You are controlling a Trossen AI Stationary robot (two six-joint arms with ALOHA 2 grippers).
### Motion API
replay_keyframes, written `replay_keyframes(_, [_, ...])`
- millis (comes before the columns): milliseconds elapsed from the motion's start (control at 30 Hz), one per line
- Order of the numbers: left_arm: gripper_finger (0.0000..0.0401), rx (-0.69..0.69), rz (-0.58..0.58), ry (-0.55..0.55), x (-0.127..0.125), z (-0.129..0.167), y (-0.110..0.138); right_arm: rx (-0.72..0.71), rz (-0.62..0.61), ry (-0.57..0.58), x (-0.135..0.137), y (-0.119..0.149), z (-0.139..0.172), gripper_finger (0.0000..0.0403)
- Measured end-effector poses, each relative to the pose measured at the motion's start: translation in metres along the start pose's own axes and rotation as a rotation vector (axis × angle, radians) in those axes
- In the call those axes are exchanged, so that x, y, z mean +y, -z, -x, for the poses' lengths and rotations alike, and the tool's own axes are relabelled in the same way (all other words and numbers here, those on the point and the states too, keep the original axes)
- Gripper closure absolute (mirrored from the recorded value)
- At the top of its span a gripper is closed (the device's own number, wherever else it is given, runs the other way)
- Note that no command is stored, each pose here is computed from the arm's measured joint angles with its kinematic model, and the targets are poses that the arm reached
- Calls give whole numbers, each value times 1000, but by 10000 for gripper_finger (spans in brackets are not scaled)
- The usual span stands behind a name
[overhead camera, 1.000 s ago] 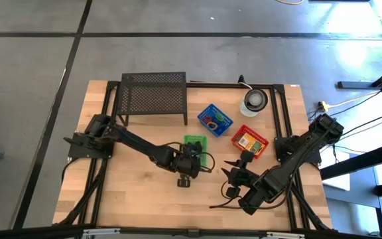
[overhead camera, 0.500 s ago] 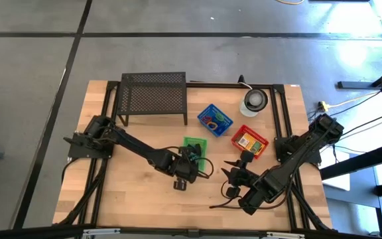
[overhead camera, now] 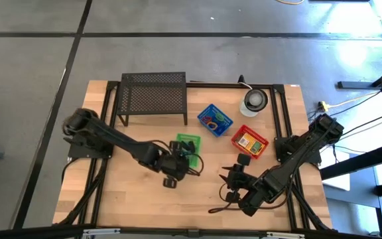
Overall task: Pick & Place Office Desk Supplies
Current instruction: Put the green basket on the shelf
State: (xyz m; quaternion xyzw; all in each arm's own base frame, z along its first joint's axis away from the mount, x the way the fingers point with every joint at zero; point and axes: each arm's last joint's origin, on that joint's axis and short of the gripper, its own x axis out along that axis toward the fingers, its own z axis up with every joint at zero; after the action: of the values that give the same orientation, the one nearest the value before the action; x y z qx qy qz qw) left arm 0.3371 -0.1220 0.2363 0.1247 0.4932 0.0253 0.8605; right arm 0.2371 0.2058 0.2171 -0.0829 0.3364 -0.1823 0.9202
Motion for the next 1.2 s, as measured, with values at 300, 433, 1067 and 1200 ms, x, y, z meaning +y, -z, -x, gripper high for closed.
replay_keyframes(300, [396, -44, -23, -116, 37, 76, 16, -17, 6, -6, 1, -2, 0, 257])
replay_keyframes(433, [396, -33, -64, -200, 60, 113, 35, -16, 3, -2, 1, -2, -1, 257])
replay_keyframes(1067, [396, 34, 33, -320, 129, 162, 179, -2, -73, 45, -10, -11, -17, 257])
replay_keyframes(1200, [395, -5, 3, -335, 128, 154, 196, 0, -75, 50, -11, -12, -18, 257])
